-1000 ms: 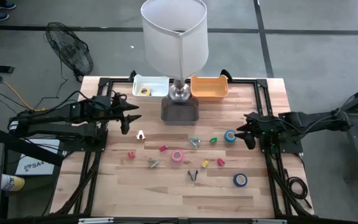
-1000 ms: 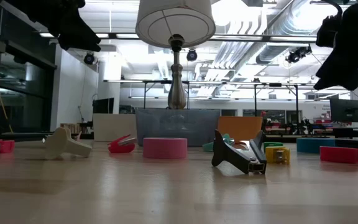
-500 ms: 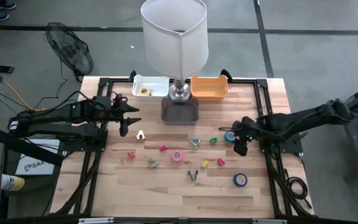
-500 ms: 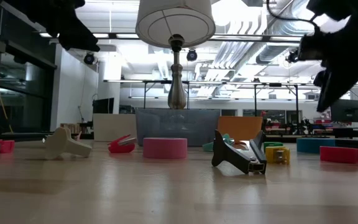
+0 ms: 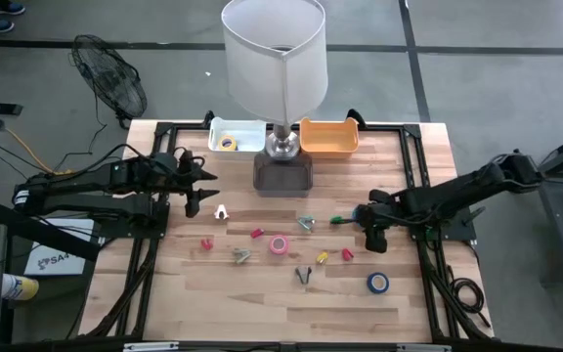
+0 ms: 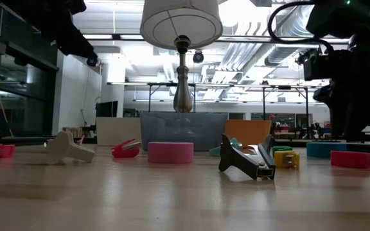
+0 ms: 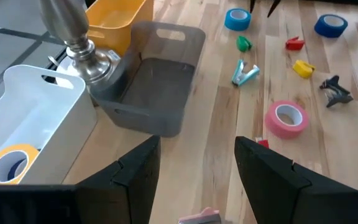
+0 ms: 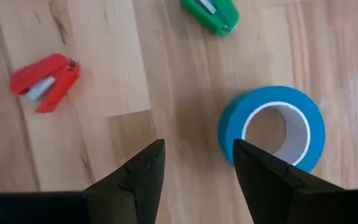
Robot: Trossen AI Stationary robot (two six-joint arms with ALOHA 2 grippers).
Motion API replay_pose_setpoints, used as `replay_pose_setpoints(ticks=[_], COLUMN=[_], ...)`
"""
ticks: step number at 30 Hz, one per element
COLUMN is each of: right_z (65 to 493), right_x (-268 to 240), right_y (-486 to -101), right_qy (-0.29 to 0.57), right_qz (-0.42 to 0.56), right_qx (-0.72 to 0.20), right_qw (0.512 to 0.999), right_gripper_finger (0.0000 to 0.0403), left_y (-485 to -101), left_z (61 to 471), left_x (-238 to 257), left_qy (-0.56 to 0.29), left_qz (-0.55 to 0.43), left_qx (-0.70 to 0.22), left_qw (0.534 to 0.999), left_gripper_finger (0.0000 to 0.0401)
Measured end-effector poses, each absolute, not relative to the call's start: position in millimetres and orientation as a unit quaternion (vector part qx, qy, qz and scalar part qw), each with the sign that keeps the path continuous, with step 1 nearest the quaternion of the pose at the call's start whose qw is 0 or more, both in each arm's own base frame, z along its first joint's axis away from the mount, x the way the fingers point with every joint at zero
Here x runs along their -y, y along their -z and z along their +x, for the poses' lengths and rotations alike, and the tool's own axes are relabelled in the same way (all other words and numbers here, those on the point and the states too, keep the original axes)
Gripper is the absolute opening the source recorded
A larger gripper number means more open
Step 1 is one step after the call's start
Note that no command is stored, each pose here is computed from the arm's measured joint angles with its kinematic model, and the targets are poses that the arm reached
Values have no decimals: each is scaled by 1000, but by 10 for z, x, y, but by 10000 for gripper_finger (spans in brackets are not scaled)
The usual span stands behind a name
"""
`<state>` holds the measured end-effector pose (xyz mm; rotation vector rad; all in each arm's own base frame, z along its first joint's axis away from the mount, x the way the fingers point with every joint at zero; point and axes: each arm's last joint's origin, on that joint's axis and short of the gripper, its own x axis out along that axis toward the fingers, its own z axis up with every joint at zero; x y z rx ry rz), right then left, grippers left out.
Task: Pick and place Stapler, Stapler remover, tape
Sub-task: Put the light blue tape into the white bin
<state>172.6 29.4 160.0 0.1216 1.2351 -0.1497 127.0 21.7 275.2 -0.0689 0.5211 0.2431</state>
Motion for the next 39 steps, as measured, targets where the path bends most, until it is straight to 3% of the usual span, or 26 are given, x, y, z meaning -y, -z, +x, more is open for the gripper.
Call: replay_pose_setpoints(ticks=[18,23,29,35,39], right_z=[1897,1896,1884,1947,2143], right_x=[-307,-313,-316,-345,-383], right_y=[-1314,-1316,-1365,-1490,-1769], right_qy=[96,102,109,95,58], right_qz=[22,46,77,128,134], right_qx=[-610,-606,-594,-565,-513], right_qw=[786,787,793,809,846], right_gripper_finger=[175,129,32,28,28], left_y=[-2717,-2717,-2717,-2743,-2785], left_z=[1251,1251,1251,1266,1293], left_x=[-206,-207,-206,-209,-212], left_qy=[-104,-104,-104,-105,-105], left_qz=[-24,-24,-24,-27,-25], left_qx=[-279,-279,-279,-264,-239], left_qw=[954,954,954,959,965], left_gripper_finger=[202,202,202,202,202])
